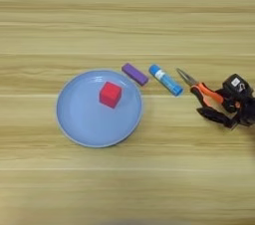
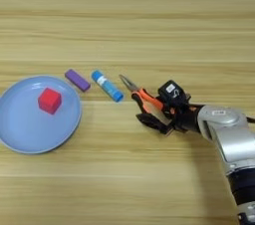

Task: Move the objects on the table

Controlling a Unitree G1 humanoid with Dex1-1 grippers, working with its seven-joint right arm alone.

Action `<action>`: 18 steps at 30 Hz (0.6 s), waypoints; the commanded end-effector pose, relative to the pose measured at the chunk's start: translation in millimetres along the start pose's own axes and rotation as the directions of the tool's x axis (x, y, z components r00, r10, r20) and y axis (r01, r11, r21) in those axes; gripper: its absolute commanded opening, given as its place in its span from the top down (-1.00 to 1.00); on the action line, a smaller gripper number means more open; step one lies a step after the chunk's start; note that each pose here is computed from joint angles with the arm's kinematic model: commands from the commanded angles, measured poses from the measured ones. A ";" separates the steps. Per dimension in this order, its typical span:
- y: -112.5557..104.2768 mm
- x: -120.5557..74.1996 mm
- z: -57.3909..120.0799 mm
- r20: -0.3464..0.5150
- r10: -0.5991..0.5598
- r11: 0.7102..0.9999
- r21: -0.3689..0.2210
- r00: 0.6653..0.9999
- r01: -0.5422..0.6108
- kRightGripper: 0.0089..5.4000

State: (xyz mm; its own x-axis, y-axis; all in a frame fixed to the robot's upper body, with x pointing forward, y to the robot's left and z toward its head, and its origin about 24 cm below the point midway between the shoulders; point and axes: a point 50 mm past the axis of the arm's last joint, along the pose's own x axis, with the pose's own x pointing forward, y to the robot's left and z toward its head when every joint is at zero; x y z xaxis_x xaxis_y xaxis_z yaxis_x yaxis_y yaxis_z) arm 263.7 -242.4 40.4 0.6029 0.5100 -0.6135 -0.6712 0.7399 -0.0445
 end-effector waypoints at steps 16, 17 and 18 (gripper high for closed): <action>2.0 4.8 29.6 0.154 -0.063 0.994 -0.084 0.986 0.076 -0.98; 1.7 5.0 32.4 0.173 -0.069 0.993 -0.086 0.982 0.085 -0.98; 1.5 5.2 34.9 0.189 -0.074 0.992 -0.088 0.979 0.092 -0.98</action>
State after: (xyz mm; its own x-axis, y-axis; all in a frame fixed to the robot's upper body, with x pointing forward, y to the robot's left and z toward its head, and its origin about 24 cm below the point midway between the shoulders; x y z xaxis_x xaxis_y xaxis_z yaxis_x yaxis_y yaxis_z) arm 266.0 -223.8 37.4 0.6408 0.5413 -0.5444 -0.6703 0.7402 -0.0530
